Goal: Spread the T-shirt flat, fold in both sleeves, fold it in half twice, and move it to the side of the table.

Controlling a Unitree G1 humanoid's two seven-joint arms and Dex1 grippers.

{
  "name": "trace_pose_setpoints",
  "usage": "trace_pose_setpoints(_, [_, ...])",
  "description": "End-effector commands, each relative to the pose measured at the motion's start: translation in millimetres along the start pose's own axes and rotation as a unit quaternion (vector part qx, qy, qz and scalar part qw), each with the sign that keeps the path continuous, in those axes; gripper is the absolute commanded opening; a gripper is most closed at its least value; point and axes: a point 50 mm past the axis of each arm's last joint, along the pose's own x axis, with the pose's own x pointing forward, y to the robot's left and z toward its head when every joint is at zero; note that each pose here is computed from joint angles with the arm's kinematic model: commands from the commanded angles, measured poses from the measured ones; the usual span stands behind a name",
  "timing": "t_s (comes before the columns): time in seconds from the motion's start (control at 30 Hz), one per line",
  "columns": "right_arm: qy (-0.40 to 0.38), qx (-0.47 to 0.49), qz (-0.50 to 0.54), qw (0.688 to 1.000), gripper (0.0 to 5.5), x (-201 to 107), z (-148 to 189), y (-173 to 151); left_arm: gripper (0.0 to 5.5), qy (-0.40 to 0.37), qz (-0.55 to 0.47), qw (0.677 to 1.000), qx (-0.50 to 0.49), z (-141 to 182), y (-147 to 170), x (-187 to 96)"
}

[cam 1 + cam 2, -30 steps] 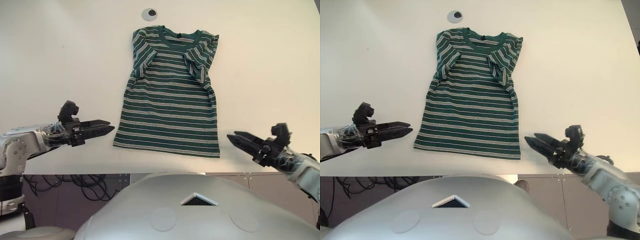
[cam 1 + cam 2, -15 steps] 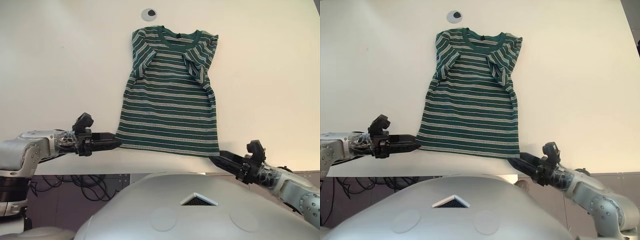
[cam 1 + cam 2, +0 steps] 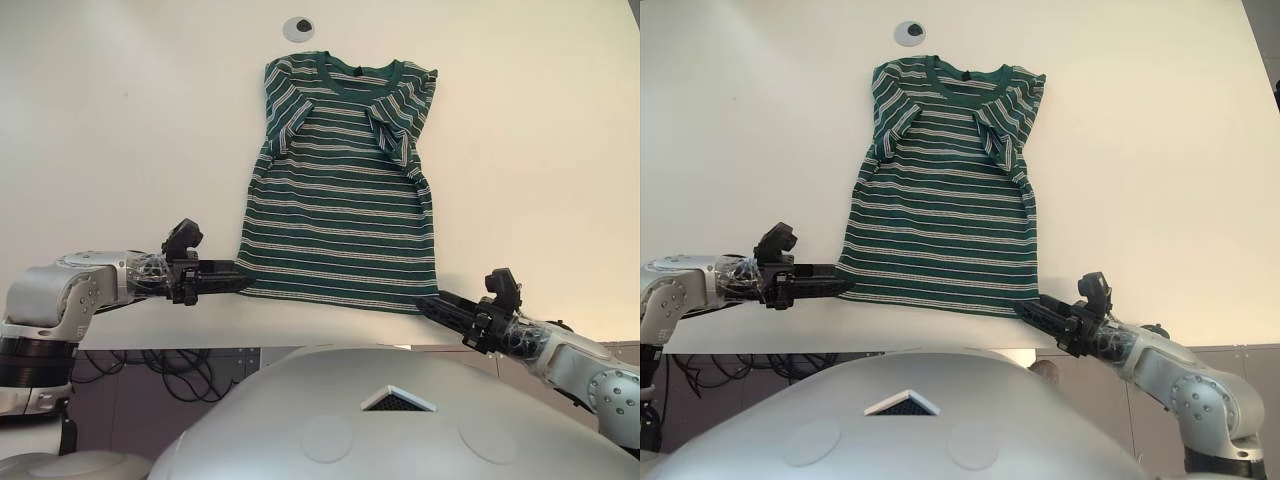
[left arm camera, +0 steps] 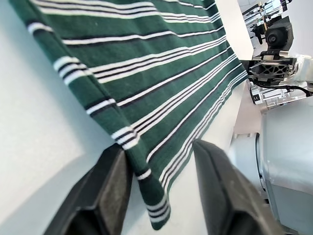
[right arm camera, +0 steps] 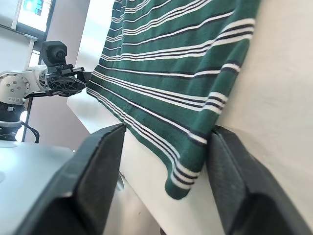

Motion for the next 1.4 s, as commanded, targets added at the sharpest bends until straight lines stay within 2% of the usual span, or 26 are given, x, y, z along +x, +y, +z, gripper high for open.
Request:
trace_pose_setpoints(0.03, [0.016, 0.021, -0.030, 0.999, 2.00, 1, -6, -7, 1.56, 0.028, 0.033, 0.999, -0.023, -9, 6, -5])
trace_pose_setpoints(0.17, [0.022, 0.026, -0.028, 0.999, 1.26, 2, -8, -7, 0.91, 0.028, 0.031, 0.999, -0.020, -6, 5, -7])
trace_pose_setpoints(0.37, [0.018, 0.023, -0.021, 0.999, 0.51, 2, -6, -6, 0.12, 0.029, 0.031, 0.999, -0.016, -2, 6, -10])
trace_pose_setpoints(0.5, [0.003, 0.016, -0.027, 0.999, 0.05, 3, -1, -7, 0.00, 0.035, 0.027, 0.999, -0.011, 2, 7, -10])
trace_pose_setpoints(0.67, [0.018, 0.013, -0.006, 1.000, 0.05, 3, -6, -3, 0.00, 0.050, -0.006, 0.999, -0.021, -1, -5, -8])
trace_pose_setpoints(0.8, [0.043, 0.038, 0.042, 0.998, 0.05, -1, -18, 11, 0.00, 0.086, -0.023, 0.996, -0.032, -11, -15, -18])
trace_pose_setpoints(0.93, [0.043, 0.041, 0.085, 0.995, 0.05, -9, -17, 26, 0.00, 0.101, -0.026, 0.994, -0.021, -6, -20, -27])
trace_pose_setpoints(1.23, [-0.034, 0.001, 0.122, 0.992, 0.05, -10, 52, 23, 0.00, 0.010, -0.074, 0.997, 0.024, 70, -26, -22])
trace_pose_setpoints(1.4, [-0.055, -0.051, 0.164, 0.984, 0.05, -4, 115, 29, 0.00, -0.044, -0.089, 0.993, 0.065, 129, -22, -18])
